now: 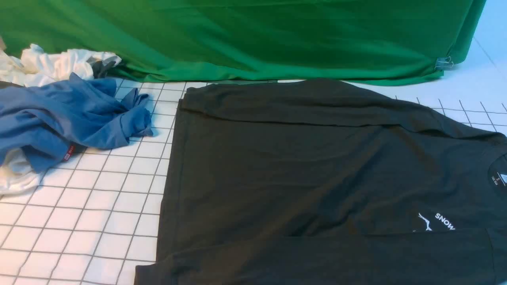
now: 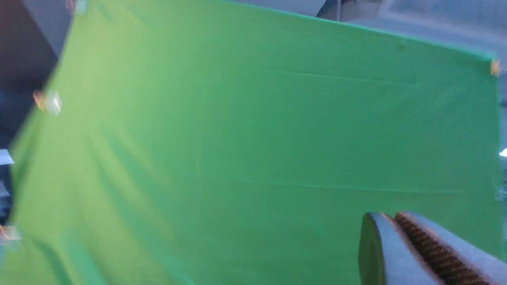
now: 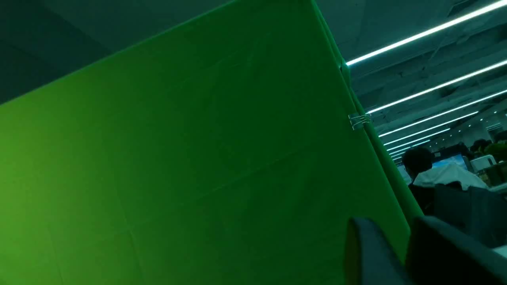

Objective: Fold a long-sleeved shirt over a white checkered tablecloth.
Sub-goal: 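Grasp the left edge of the dark T-shirt lying flat on the table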

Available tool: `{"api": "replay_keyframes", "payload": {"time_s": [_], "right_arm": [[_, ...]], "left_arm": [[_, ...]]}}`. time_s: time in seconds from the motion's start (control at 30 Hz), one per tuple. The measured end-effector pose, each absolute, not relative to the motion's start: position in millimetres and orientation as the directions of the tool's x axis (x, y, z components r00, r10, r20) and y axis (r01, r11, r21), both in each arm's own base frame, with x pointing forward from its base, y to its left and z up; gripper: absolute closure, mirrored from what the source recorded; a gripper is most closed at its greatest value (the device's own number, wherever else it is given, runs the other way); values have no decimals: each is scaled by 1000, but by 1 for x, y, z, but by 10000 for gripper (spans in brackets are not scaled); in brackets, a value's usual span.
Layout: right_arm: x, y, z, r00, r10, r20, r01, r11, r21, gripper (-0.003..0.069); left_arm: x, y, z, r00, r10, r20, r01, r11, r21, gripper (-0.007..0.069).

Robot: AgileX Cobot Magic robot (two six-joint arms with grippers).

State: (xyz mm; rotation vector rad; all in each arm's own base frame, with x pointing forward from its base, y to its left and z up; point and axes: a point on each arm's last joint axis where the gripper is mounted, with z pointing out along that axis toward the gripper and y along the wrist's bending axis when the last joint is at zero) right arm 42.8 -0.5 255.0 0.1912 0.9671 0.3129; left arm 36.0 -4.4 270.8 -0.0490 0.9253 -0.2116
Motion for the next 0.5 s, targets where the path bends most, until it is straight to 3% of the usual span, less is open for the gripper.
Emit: {"api": "replay_keyframes", "payload": {"time_s": [0.1, 0.13, 0.23, 0.27, 0.3, 0.33, 0.4, 0.43, 0.47, 0.5], "right_arm": [[48, -1, 260, 454, 337, -825, -140, 941, 308, 552], [52, -1, 274, 402, 299, -866, -98, 954, 283, 610], [61, -2, 288, 292, 198, -936, -25, 980, 200, 640], [70, -3, 301, 202, 107, -974, 16, 993, 113, 642], [74, -3, 305, 165, 80, -983, 25, 996, 86, 643], [77, -3, 305, 144, 64, -987, 29, 997, 69, 643], [96, -2, 312, -1, -11, -1000, 24, 1000, -11, 643], [97, -2, 310, -19, -14, -1000, 22, 1000, -15, 643], [112, 0, 308, -127, -47, -991, -4, 999, -47, 643], [118, 1, 304, -196, -66, -978, -24, 998, -63, 643]], "left_arm": [[35, -4, 298, 510, -192, -838, 143, 980, -138, 634], [39, -3, 319, 434, -171, -885, 104, 985, -139, 634], [53, -1, 344, 316, -162, -935, 59, 987, -151, 634], [75, 1, 353, 192, -149, -970, 20, 989, -148, 634], [82, 1, 358, 157, -143, -977, 9, 990, -144, 634], [89, 2, 356, 118, -142, -983, 0, 990, -143, 634], [127, 3, 353, -105, -167, -980, -50, 985, -162, 634], [133, 3, 352, -133, -168, -977, -55, 985, -162, 634], [159, 2, 338, -303, -203, -931, -80, 979, -187, 634], [166, 0, 333, -354, -209, -911, -79, 978, -194, 634]]}}
